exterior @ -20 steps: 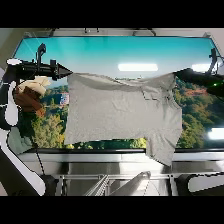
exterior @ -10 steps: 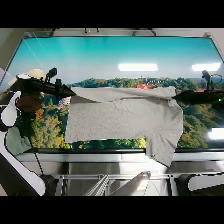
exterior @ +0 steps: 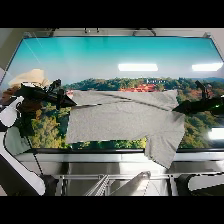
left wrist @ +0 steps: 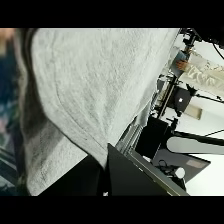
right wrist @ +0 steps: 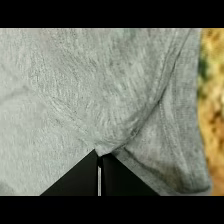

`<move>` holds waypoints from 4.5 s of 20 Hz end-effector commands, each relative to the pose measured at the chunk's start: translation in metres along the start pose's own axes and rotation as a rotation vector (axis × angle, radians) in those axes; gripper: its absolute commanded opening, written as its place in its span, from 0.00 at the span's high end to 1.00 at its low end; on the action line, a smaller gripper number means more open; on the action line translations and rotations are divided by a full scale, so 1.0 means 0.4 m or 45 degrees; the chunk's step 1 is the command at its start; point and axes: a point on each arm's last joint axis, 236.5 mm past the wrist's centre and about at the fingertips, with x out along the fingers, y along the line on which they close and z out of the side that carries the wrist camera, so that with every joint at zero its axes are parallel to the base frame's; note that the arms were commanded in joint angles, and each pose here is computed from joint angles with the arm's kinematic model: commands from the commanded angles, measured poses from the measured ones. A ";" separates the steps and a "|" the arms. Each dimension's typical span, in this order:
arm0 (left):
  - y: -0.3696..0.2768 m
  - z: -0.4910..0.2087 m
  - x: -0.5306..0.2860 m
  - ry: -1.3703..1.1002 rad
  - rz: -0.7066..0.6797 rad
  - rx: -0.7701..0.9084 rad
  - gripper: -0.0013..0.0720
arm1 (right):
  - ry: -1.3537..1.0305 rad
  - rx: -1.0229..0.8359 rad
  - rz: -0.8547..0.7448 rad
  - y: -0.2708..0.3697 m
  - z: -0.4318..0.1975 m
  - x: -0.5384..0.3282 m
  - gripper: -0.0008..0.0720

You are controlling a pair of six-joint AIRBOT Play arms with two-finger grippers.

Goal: Fold the shirts.

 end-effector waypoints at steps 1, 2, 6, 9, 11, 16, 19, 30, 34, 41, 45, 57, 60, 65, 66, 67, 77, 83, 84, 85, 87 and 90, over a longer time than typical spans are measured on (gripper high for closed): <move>0.016 -0.008 -0.025 -0.010 -0.005 -0.024 0.98 | -0.007 -0.002 -0.053 -0.025 0.002 0.000 0.97; 0.020 -0.003 -0.029 -0.024 -0.002 -0.025 0.98 | -0.012 -0.002 -0.058 -0.028 0.005 0.000 0.97; 0.028 0.010 -0.035 -0.056 0.010 -0.002 0.98 | -0.032 -0.008 -0.086 -0.037 0.016 0.003 0.97; 0.036 0.027 -0.068 -0.077 0.080 0.032 0.98 | -0.049 -0.008 -0.105 -0.046 0.024 0.002 0.97; 0.026 0.043 -0.079 -0.092 0.104 0.054 0.97 | -0.050 -0.008 -0.101 -0.043 0.025 0.003 0.97; -0.013 0.056 -0.080 -0.076 0.126 0.118 0.64 | -0.055 0.010 -0.098 -0.040 0.027 0.002 0.93; -0.055 -0.004 -0.121 0.039 0.072 -0.009 0.64 | -0.066 -0.037 -0.104 -0.004 0.036 -0.042 0.63; 0.087 -0.369 -0.042 0.034 0.429 -0.274 0.61 | -0.324 0.107 -0.270 0.025 0.025 -0.276 0.58; 0.141 -0.444 0.029 0.073 0.438 -0.358 0.61 | -0.338 0.103 -0.160 0.087 0.041 -0.257 0.58; 0.198 -0.450 0.056 0.023 0.482 -0.325 0.47 | -0.263 0.107 -0.082 0.126 0.011 -0.243 0.57; 0.186 -0.417 0.058 -0.012 0.483 -0.283 0.29 | -0.256 0.130 -0.073 0.129 0.007 -0.242 0.44; 0.141 -0.382 -0.060 -0.222 0.586 -0.005 0.29 | -0.253 0.140 -0.069 0.129 0.005 -0.242 0.47; 0.139 -0.394 -0.028 -0.220 0.544 0.029 0.29 | -0.252 0.140 -0.069 0.129 0.005 -0.242 0.47; 0.033 -0.366 -0.074 -0.237 0.401 0.090 0.33 | -0.252 0.140 -0.069 0.129 0.005 -0.242 0.47; 0.032 -0.361 -0.090 -0.243 0.419 0.097 0.33 | -0.252 0.140 -0.069 0.129 0.005 -0.242 0.47; 0.032 -0.357 -0.100 -0.259 0.419 0.096 0.33 | -0.252 0.140 -0.069 0.129 0.005 -0.242 0.47; 0.167 -0.358 -0.102 -0.416 0.493 0.006 0.32 | -0.251 0.140 -0.068 0.130 0.005 -0.242 0.47; 0.193 -0.394 0.039 -0.152 0.393 -0.079 0.37 | -0.243 0.139 -0.061 0.134 0.002 -0.241 0.47; 0.176 -0.393 0.066 -0.126 0.336 -0.084 0.48 | -0.242 0.139 -0.060 0.134 0.001 -0.241 0.47; 0.148 -0.387 0.090 -0.108 0.266 -0.058 0.49 | -0.240 0.138 -0.058 0.135 0.000 -0.241 0.47; 0.096 -0.377 0.116 -0.055 0.163 0.001 0.68 | -0.239 0.140 -0.059 0.134 -0.001 -0.241 0.47; 0.075 -0.363 0.112 -0.016 0.160 0.063 0.96 | -0.155 0.211 -0.083 0.108 -0.056 -0.252 0.50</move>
